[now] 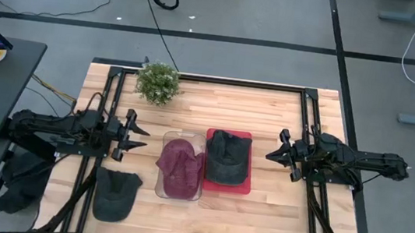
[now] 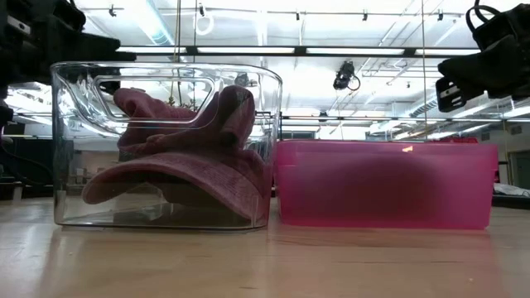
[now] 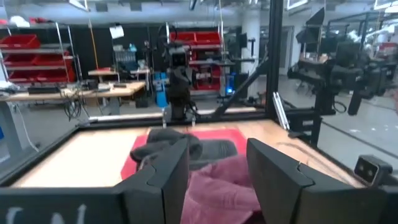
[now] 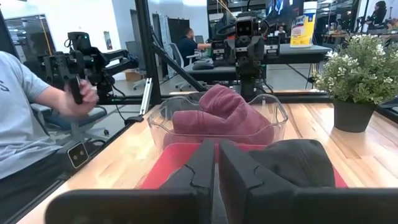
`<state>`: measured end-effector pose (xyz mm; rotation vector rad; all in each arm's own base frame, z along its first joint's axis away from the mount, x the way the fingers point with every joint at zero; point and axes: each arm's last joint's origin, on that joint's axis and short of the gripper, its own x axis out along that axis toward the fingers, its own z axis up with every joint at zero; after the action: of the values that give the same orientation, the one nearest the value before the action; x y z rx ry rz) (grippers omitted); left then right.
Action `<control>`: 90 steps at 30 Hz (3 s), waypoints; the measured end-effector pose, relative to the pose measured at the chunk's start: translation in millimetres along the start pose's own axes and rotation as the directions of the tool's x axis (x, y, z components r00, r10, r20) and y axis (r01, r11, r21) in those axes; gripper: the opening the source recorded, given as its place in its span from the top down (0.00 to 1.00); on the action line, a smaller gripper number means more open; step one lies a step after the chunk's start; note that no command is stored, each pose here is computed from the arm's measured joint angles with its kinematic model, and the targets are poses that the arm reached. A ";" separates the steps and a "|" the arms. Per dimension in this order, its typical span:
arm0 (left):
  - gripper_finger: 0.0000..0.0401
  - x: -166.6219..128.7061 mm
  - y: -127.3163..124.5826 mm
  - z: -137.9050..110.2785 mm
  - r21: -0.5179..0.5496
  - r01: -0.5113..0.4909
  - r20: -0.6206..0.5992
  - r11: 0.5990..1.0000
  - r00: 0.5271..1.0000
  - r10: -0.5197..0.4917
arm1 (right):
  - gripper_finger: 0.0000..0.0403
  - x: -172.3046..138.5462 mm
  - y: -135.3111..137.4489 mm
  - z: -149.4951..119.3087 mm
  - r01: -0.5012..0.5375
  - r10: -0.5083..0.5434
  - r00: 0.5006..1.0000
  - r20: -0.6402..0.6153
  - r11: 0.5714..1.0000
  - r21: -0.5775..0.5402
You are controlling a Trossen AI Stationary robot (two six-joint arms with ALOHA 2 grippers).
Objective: Pick & Place hat
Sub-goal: Put the black cap into the red bin
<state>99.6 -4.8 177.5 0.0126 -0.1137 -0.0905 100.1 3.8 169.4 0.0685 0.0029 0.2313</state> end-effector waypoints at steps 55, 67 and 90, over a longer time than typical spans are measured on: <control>0.58 -10.0 -56.8 56.5 -0.162 0.650 0.587 0.742 0.668 -0.457 | 0.93 0.0 0.0 0.4 0.000 0.000 1.000 0.004 1.000 -0.002; 0.58 9.3 -108.9 89.0 -0.082 0.661 0.516 0.746 0.669 -0.536 | 0.93 0.0 0.0 0.4 0.000 0.000 1.000 0.004 1.000 -0.002; 0.58 80.8 -239.7 140.5 -0.013 0.184 -0.339 0.983 0.924 -0.178 | 0.93 0.0 0.0 0.4 0.000 0.000 1.000 0.004 1.000 -0.002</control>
<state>142.2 -251.9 321.9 0.0572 0.2327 -0.2712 100.1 3.8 169.8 0.0671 -0.0013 0.2312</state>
